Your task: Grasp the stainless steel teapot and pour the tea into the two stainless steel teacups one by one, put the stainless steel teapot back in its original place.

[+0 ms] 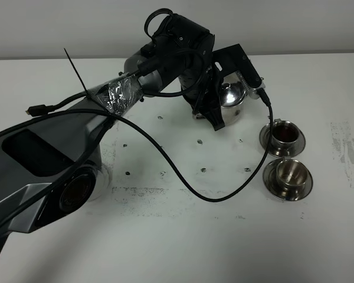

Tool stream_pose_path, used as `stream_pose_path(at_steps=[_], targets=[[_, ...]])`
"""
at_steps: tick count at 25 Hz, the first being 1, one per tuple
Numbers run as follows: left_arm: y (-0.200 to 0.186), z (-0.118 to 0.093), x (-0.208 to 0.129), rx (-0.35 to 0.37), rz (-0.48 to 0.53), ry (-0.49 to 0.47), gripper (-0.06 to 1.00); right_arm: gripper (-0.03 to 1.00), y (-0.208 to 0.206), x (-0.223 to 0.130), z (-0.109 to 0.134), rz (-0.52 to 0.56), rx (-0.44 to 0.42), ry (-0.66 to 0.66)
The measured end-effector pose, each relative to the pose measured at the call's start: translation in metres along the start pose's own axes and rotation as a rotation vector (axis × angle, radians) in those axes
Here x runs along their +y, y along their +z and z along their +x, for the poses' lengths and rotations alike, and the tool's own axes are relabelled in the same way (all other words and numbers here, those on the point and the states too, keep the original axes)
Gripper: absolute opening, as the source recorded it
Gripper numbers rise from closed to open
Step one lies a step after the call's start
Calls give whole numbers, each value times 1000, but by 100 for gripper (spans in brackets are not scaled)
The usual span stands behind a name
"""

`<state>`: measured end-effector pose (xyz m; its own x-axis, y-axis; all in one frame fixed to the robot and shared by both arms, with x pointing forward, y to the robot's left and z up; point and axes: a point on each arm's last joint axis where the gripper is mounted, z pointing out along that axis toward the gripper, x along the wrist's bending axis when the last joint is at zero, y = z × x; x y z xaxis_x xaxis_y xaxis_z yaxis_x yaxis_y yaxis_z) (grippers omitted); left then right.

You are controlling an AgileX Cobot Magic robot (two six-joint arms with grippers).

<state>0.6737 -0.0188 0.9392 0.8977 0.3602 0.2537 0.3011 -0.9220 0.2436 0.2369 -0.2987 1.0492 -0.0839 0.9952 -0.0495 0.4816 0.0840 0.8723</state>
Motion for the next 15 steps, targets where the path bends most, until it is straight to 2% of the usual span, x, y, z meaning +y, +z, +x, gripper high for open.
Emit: stream_pose_path(at_steps=[10, 15], targets=[[10, -2, -2, -9, 12, 2, 19, 51, 0, 0, 0, 0, 0, 0], [0, -1, -1, -7, 8, 0, 19, 51, 0, 0, 0, 0, 0, 0]])
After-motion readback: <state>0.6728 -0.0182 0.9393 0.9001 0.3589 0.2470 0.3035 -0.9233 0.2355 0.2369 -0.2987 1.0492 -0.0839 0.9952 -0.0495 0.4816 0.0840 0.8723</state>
